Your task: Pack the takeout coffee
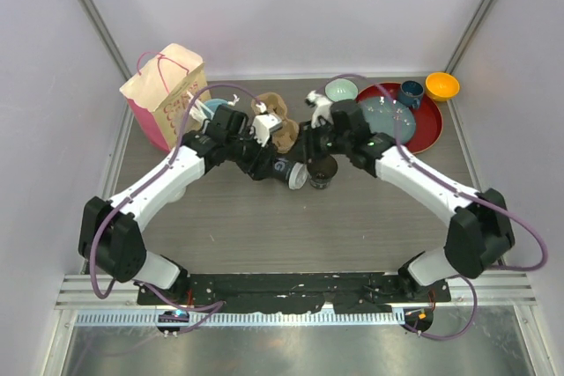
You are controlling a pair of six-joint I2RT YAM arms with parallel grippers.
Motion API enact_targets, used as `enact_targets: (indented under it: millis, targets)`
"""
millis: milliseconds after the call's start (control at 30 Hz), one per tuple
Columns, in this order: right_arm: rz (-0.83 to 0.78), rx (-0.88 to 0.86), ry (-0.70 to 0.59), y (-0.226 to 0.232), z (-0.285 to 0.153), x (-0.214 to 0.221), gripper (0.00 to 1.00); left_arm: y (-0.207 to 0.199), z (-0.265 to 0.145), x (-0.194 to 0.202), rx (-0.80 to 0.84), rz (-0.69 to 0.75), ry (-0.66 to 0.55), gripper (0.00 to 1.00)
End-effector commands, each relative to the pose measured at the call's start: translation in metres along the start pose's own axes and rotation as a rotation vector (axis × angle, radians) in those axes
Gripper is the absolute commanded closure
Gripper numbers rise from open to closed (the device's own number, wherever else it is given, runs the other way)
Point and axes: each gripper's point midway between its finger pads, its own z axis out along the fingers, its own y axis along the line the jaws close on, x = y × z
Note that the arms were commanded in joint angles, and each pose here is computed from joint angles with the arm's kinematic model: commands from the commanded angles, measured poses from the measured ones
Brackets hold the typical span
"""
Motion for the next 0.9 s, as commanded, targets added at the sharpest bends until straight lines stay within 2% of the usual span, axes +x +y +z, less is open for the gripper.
enact_targets:
  millis: [0, 67, 167, 233, 333, 367, 467, 500, 533, 567, 667, 867]
  targets:
    - [0.052, 0.149, -0.133, -0.044, -0.056, -0.03, 0.54, -0.011, 0.0, -0.023, -0.005, 0.285, -0.008, 0.34]
    - [0.057, 0.186, -0.145, -0.056, -0.067, -0.03, 0.44, -0.01, 0.003, -0.023, 0.004, 0.446, 0.022, 0.27]
    - [0.055, 0.209, -0.143, -0.063, -0.076, -0.027, 0.37, 0.0, 0.008, -0.02, 0.004, 0.668, 0.055, 0.23]
    - [0.054, 0.215, -0.141, -0.064, -0.08, -0.023, 0.35, 0.01, 0.014, -0.021, -0.008, 0.799, 0.075, 0.23]
    - [0.049, 0.222, -0.14, -0.068, -0.083, -0.019, 0.34, 0.016, 0.028, -0.023, 0.028, 0.885, 0.107, 0.23]
    - [0.049, 0.221, -0.137, -0.068, -0.083, -0.017, 0.34, 0.018, 0.031, -0.026, 0.038, 0.938, 0.113, 0.18]
    - [0.044, 0.218, -0.134, -0.068, -0.085, -0.015, 0.33, 0.029, 0.045, -0.037, 0.04, 1.004, 0.143, 0.15]
    - [0.043, 0.219, -0.132, -0.067, -0.086, -0.015, 0.33, 0.03, 0.049, -0.035, 0.057, 1.003, 0.162, 0.11]
    - [0.044, 0.221, -0.13, -0.068, -0.087, -0.013, 0.33, 0.031, 0.056, -0.038, 0.075, 1.005, 0.167, 0.02]
    - [0.041, 0.223, -0.137, -0.067, -0.09, -0.013, 0.33, 0.03, 0.059, -0.035, 0.102, 1.011, 0.176, 0.0]
    - [0.036, 0.234, -0.149, -0.067, -0.096, -0.011, 0.33, 0.024, 0.069, -0.023, 0.185, 1.028, 0.186, 0.0]
    - [0.012, 0.243, -0.167, -0.065, -0.109, -0.012, 0.33, 0.025, 0.087, -0.025, 0.208, 1.022, 0.173, 0.0]
